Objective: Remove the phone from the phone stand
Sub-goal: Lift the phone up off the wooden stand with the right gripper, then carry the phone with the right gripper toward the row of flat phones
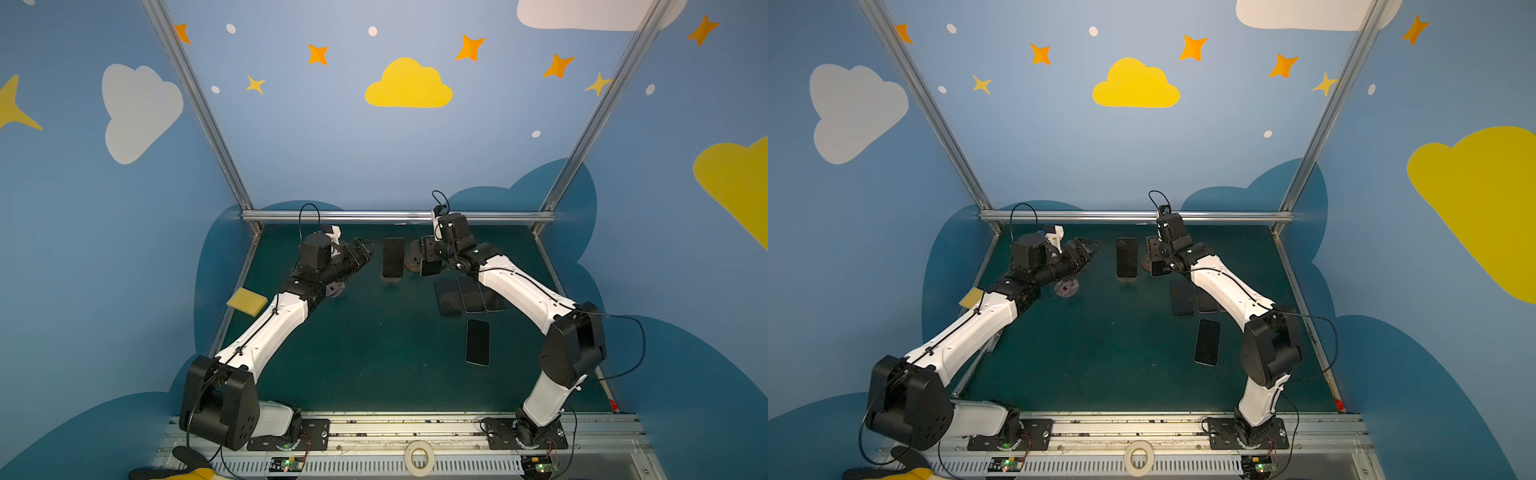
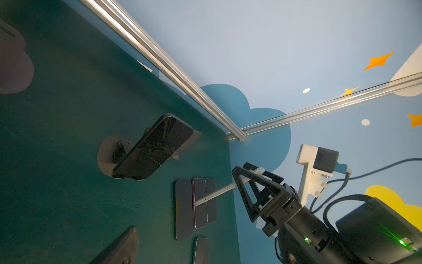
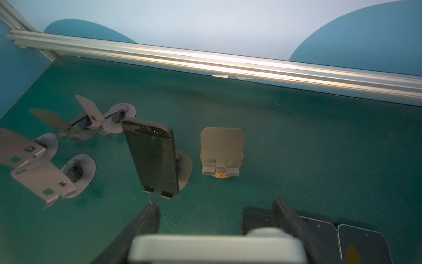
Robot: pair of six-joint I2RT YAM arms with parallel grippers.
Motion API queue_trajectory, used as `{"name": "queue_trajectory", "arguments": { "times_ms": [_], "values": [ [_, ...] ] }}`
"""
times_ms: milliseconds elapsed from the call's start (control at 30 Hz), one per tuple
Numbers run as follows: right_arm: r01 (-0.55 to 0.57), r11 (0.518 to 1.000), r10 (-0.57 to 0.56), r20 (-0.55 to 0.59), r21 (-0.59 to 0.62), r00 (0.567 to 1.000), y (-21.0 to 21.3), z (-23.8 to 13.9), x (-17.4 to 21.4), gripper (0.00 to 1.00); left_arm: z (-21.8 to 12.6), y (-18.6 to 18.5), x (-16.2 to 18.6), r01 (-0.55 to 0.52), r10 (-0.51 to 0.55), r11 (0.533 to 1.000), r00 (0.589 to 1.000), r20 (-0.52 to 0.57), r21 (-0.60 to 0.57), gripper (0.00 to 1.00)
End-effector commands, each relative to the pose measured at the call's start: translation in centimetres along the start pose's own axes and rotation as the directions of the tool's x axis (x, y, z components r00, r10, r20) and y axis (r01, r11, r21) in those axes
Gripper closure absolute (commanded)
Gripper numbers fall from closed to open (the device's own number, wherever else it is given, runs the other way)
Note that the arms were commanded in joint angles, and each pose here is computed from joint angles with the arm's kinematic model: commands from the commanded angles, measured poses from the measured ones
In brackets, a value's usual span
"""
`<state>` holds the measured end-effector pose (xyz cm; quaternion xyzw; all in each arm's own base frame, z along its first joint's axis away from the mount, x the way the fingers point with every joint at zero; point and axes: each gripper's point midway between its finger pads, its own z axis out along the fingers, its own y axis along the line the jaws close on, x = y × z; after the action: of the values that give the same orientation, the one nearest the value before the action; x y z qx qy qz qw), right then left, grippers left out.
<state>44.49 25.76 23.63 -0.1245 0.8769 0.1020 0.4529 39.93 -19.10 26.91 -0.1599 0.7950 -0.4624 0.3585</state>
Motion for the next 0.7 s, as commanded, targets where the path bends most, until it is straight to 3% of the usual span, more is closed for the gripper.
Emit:
{"name": "queue_trajectory", "arguments": {
  "times_ms": [0, 300, 500, 667],
  "values": [
    [-0.023, 1.0, 0.024, 0.08, -0.019, 0.996, 0.4, -3.1, -1.5, 0.45, -0.1, -1.5, -0.2, -0.041, 0.041, 0.999, 0.999, 0.007, 0.025, 0.06],
    [-0.034, 0.999, 0.033, 0.032, 0.035, 0.999, -1.0, -7.1, 3.3, 0.46, 0.2, -2.6, 1.5, -0.067, 0.068, 0.997, 0.997, -0.026, 0.035, 0.06],
    [-0.05, 0.996, 0.055, -0.062, 0.076, 0.997, -1.3, -10.4, 6.5, 0.48, 0.4, -2.6, 2.3, -0.107, 0.108, 0.994, 0.994, -0.035, 0.013, 0.06],
    [-0.051, 0.997, 0.055, -0.073, 0.053, 0.996, -0.6, -12.4, 9.6, 0.48, 0.7, -2.0, 2.4, -0.107, 0.107, 0.994, 0.993, -0.042, -0.011, 0.06]
  ]
}}
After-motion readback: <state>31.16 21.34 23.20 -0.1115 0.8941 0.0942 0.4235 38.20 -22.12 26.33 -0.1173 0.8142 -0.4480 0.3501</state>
